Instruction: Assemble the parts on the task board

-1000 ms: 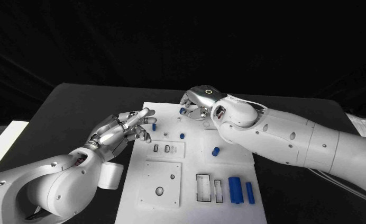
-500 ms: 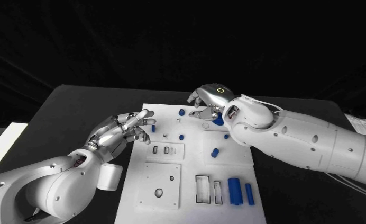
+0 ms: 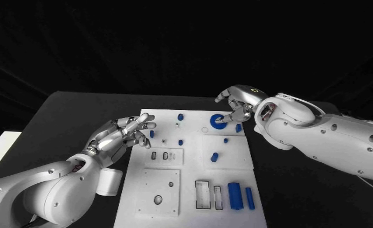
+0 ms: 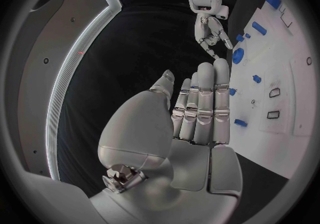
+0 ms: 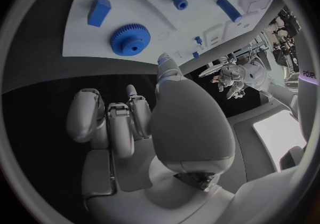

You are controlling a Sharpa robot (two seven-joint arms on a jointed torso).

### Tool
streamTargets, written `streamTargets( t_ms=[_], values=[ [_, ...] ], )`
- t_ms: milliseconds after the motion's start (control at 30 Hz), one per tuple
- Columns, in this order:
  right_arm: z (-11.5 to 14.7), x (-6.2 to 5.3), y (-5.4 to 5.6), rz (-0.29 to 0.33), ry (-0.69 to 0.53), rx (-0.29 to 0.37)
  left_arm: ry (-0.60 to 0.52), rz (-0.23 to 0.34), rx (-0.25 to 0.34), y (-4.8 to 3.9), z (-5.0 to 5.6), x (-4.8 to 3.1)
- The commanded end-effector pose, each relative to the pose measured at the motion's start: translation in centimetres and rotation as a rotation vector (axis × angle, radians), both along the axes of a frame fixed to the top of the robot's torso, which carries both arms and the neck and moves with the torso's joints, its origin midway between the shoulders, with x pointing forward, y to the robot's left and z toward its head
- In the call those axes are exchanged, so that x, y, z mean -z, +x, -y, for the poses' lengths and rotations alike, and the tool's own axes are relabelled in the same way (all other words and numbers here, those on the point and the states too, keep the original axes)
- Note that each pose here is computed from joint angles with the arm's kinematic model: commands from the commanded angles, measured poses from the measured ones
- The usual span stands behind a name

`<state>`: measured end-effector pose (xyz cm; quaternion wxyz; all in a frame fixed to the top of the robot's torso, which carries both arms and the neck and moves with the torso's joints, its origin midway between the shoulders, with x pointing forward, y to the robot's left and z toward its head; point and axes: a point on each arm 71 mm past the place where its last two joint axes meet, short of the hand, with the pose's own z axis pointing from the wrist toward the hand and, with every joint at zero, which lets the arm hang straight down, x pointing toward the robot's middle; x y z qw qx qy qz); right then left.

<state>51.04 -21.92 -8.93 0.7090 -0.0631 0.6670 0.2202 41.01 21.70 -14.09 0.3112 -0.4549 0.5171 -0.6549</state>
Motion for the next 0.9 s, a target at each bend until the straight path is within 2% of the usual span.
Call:
streamTargets(
  t_ms=[33,267,900],
  values=[
    [0.42,0.55,0.07,-0.089,-0.025,0.032,-0.007,0.009,0.015,0.0,0.13,-0.11],
    [0.68,0.77,0.28,-0.106,-0.052,0.06,-0.007,0.008,0.017,0.09,0.19,-0.06],
    [-0.12,1.36,0.54,-0.117,-0.093,0.053,-0.005,0.005,0.015,0.22,0.14,0.01]
  ],
)
